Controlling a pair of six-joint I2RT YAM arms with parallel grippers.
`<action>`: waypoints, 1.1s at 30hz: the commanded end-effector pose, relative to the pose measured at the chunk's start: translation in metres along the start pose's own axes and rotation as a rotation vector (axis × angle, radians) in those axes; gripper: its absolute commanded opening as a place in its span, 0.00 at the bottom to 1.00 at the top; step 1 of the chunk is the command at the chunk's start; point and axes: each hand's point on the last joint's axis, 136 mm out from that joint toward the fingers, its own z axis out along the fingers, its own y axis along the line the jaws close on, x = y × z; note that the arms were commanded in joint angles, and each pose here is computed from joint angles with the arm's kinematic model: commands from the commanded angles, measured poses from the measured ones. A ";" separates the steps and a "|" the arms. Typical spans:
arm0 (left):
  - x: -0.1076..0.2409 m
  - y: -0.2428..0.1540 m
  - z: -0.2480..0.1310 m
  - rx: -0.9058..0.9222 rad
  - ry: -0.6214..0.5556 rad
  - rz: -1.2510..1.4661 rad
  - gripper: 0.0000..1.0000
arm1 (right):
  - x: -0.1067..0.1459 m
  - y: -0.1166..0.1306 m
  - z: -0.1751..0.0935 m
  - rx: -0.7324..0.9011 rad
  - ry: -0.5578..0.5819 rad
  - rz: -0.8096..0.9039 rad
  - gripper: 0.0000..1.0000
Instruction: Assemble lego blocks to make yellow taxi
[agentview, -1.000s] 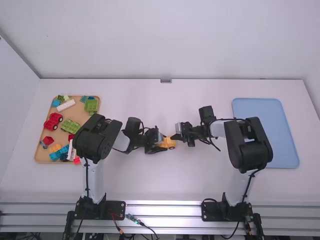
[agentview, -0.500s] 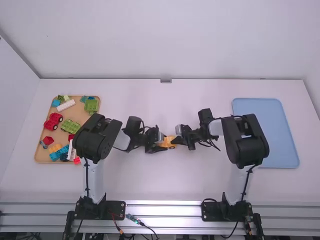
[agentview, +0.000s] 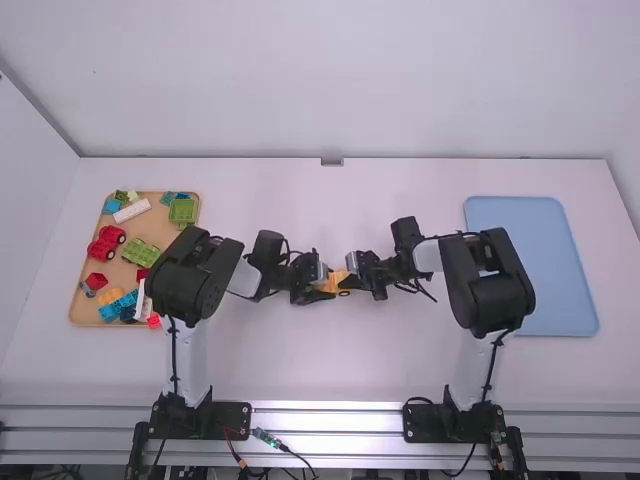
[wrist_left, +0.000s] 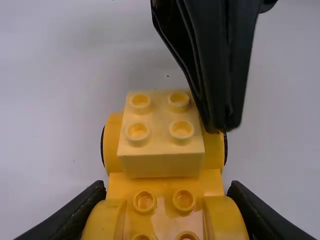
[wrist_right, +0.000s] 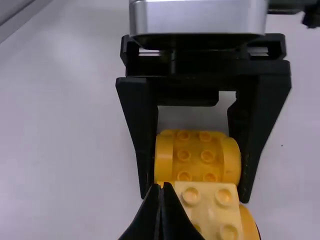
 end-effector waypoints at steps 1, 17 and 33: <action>0.038 -0.011 0.001 -0.022 0.128 -0.066 0.09 | 0.000 0.002 -0.002 -0.014 -0.023 -0.019 0.00; 0.042 -0.019 0.000 -0.013 0.135 -0.057 0.07 | -0.022 0.009 -0.013 -0.112 -0.022 -0.158 0.00; 0.042 -0.016 -0.001 -0.024 0.129 -0.073 0.07 | 0.002 -0.008 0.005 0.003 0.021 -0.075 0.00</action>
